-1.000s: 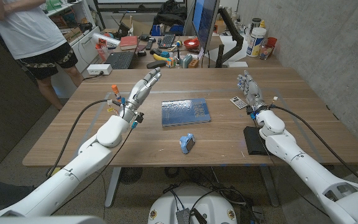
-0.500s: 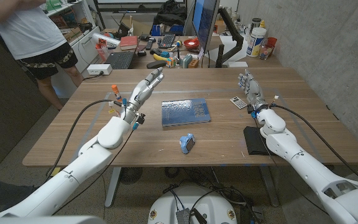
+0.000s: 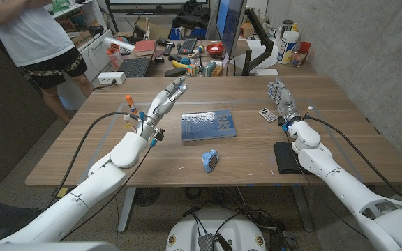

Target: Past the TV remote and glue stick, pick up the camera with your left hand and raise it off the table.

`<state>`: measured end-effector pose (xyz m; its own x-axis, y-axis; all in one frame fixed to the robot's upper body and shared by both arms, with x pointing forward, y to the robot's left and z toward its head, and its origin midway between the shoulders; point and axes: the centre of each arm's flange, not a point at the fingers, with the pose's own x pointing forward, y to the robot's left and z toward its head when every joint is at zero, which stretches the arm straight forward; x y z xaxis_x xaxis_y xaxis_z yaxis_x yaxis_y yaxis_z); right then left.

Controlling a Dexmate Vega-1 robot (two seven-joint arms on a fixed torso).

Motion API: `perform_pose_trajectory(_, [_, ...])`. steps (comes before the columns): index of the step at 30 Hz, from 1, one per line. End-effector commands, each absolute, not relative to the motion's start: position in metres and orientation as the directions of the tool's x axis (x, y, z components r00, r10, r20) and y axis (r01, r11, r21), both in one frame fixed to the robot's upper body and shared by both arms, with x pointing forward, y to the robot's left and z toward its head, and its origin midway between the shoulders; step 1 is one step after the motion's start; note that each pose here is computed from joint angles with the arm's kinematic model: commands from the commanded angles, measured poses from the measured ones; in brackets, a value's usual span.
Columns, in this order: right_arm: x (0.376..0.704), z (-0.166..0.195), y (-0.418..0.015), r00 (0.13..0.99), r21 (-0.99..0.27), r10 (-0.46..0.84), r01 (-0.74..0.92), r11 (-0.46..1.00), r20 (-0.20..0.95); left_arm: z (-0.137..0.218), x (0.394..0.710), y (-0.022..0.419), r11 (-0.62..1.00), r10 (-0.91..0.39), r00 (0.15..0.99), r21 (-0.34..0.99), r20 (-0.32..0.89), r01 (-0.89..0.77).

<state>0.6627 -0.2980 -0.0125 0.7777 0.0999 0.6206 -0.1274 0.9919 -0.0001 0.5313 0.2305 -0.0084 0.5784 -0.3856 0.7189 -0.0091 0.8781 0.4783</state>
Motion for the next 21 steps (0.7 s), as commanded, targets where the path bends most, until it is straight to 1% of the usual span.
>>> perform_pose_trajectory(1, [0.6639,-0.0109,-0.3006,0.775,0.006,0.094,-0.125,0.992,0.625,-0.0085,0.5217,0.2217,0.861,-0.418,0.552,0.509,0.721,-0.013])
perform_pose_trajectory(21, [0.6640,-0.0086,-0.3004,0.768,0.024,0.075,-0.117,0.993,0.636,-0.0113,0.5153,0.2193,0.829,-0.455,0.558,0.559,0.694,-0.020])
